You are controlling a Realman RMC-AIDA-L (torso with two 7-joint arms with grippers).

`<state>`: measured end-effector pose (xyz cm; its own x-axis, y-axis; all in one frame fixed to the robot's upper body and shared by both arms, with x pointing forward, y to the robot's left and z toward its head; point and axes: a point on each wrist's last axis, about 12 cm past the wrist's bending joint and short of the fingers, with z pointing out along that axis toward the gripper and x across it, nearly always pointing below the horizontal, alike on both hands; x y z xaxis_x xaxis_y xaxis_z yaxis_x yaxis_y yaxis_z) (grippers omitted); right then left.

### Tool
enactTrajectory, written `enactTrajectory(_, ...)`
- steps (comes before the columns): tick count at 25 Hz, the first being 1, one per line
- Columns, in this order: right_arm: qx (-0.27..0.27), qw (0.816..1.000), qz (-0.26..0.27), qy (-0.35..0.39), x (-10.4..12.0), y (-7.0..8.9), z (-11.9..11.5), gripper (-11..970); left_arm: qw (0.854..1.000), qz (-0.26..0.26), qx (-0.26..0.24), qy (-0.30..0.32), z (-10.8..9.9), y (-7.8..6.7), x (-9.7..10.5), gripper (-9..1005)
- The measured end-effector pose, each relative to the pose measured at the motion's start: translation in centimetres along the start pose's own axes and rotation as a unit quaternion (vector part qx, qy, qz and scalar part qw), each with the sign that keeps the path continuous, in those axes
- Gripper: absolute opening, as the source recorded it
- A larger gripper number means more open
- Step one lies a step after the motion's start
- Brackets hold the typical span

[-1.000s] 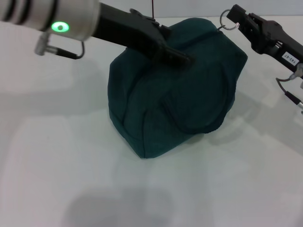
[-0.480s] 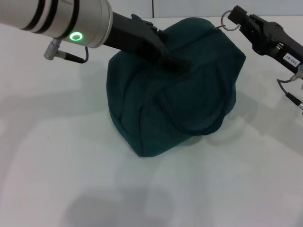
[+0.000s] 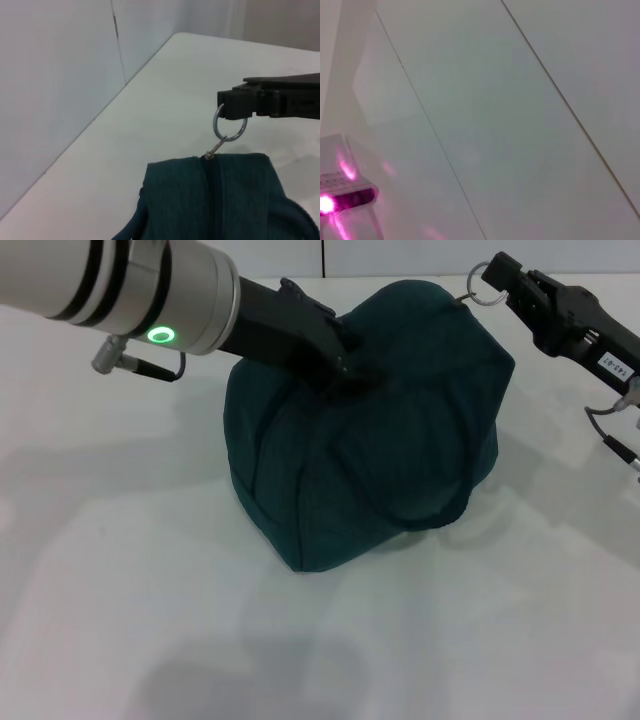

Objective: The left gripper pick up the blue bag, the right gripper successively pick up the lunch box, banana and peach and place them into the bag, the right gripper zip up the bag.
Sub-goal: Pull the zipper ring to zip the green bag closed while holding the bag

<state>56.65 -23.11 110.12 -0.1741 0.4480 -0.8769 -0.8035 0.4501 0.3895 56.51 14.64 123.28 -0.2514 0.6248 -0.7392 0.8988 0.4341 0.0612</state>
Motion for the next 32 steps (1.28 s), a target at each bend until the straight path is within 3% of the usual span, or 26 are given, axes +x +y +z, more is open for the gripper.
enactTrajectory(2,0.000,1.000,0.000,0.000,0.0,0.0,0.0,16,1.000,0.001,0.000,-0.001,0.0,0.0,0.0,401)
enactTrajectory(13,0.007,1.000,0.004,-0.005,0.1,0.0,-0.4,17,1.000,0.000,0.003,-0.006,-0.1,-0.1,-0.2,144)
enactTrajectory(18,0.021,1.000,0.006,-0.014,0.0,-0.2,-0.9,17,1.000,0.001,0.003,-0.008,-0.1,-0.2,-0.3,93)
enactTrajectory(24,0.095,0.995,0.019,-0.013,0.5,-1.6,-2.8,17,1.000,-0.004,0.011,-0.023,-0.5,-0.2,-0.5,51)
enactTrajectory(32,0.187,0.981,0.034,0.047,2.0,-3.5,-3.7,63,1.000,-0.005,0.012,-0.028,-0.6,-0.1,-0.5,43)
